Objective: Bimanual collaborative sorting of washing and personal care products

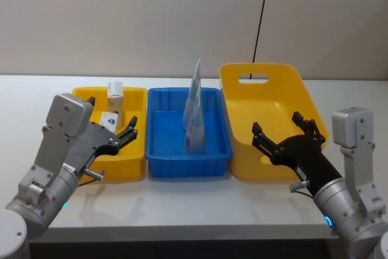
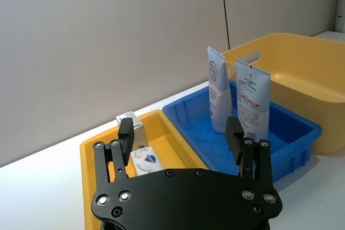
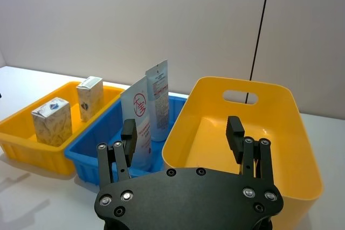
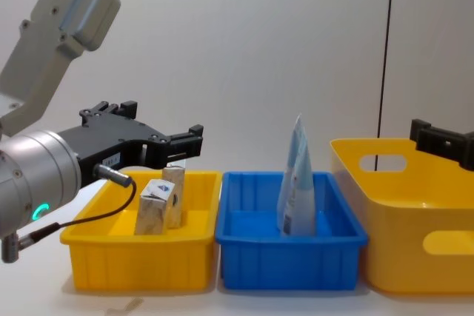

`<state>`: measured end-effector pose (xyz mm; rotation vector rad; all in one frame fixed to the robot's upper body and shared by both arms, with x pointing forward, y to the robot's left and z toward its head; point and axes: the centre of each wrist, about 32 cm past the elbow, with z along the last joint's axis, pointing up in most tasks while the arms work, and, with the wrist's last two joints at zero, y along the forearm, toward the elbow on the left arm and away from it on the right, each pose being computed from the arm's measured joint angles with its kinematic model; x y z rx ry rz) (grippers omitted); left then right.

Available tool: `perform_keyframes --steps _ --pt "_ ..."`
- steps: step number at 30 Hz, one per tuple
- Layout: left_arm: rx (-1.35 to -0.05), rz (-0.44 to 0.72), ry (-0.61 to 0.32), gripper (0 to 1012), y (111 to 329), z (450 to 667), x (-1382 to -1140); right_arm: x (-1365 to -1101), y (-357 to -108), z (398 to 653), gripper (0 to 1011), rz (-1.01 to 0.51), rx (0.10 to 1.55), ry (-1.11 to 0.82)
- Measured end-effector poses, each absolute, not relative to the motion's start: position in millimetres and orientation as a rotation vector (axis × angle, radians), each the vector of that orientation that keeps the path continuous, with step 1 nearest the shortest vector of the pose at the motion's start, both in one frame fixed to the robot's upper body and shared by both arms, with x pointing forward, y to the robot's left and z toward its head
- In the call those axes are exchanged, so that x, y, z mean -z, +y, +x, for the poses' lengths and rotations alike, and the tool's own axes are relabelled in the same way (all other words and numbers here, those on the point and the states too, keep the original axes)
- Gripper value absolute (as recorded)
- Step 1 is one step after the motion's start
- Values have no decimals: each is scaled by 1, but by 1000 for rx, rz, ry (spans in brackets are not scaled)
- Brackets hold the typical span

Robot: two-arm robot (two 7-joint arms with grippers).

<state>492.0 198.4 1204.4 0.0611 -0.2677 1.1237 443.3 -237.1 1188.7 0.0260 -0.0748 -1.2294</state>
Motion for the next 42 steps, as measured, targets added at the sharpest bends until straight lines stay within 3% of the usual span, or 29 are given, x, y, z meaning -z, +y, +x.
perform_keyframes --steps 14,42 --pt "-1123 68 -265 1001 196 494 -1207 -1189 -237 443 1002 26 1229 -75" --pt "-1172 264 -144 1001 163 505 -1224 -1189 -237 443 1002 26 1229 -75"
